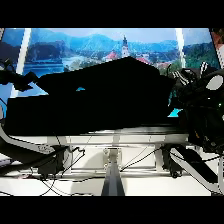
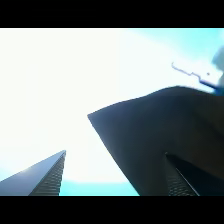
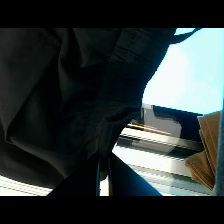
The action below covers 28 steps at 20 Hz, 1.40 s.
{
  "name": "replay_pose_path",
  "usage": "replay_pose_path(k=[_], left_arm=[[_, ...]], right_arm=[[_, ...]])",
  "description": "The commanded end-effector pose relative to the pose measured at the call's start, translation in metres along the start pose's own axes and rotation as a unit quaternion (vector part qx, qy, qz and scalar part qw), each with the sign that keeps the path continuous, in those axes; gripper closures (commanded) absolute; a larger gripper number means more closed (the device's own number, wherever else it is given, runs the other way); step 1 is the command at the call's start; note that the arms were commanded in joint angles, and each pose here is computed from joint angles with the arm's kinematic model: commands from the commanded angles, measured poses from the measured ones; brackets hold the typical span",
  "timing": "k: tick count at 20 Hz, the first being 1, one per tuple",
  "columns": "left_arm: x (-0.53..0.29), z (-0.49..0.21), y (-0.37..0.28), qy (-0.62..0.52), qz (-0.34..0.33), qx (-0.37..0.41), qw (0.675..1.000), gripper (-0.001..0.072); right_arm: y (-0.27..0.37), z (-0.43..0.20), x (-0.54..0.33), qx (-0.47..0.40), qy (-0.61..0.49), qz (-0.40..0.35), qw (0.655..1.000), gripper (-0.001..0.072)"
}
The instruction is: Fold the clothes and pants, and hang the long-sleeved shirts on hangers.
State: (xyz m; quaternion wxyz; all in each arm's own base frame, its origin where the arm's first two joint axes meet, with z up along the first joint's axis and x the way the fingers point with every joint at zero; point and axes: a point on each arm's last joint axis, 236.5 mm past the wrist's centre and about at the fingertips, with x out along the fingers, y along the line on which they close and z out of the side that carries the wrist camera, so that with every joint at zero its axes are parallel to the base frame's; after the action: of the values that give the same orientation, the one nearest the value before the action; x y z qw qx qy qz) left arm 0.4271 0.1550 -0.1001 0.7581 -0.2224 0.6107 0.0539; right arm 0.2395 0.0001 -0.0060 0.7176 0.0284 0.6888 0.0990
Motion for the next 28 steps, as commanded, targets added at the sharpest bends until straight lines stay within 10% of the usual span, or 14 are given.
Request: replay_pose_path(k=[1, 4, 9, 19, 28], left_arm=[[0.018, -0.008, -0.011, 0.021, -0.027, 0.016, 0.999, 0.0075], [0.025, 0.016, -0.024, -0.028, -0.039, 0.011, 0.999, 0.0195], [0.03, 0.044, -0.055, -0.087, -0.029, 0.049, 0.995, 0.07], [-0.194, 0.204, -0.119, -0.401, 0.002, 0.152, 0.903, 0.0699], [-0.254, 0.197, -0.036, -0.36, 0.258, 0.256, 0.859, 0.0698]], right_arm=[[0.0, 0.001, 0.0, 0.0, -0.002, 0.0, 1.0, 0.0685], [-0.001, 0.005, 0.0, 0.0, -0.011, -0.003, 1.0, 0.0686], [-0.003, 0.01, 0.0, 0.0, -0.022, -0.007, 1.0, 0.0685], [-0.012, 0.036, -0.003, 0.0, -0.076, -0.026, 0.997, 0.0686], [-0.016, 0.034, 0.003, 0.001, -0.075, -0.031, 0.997, 0.0686]])
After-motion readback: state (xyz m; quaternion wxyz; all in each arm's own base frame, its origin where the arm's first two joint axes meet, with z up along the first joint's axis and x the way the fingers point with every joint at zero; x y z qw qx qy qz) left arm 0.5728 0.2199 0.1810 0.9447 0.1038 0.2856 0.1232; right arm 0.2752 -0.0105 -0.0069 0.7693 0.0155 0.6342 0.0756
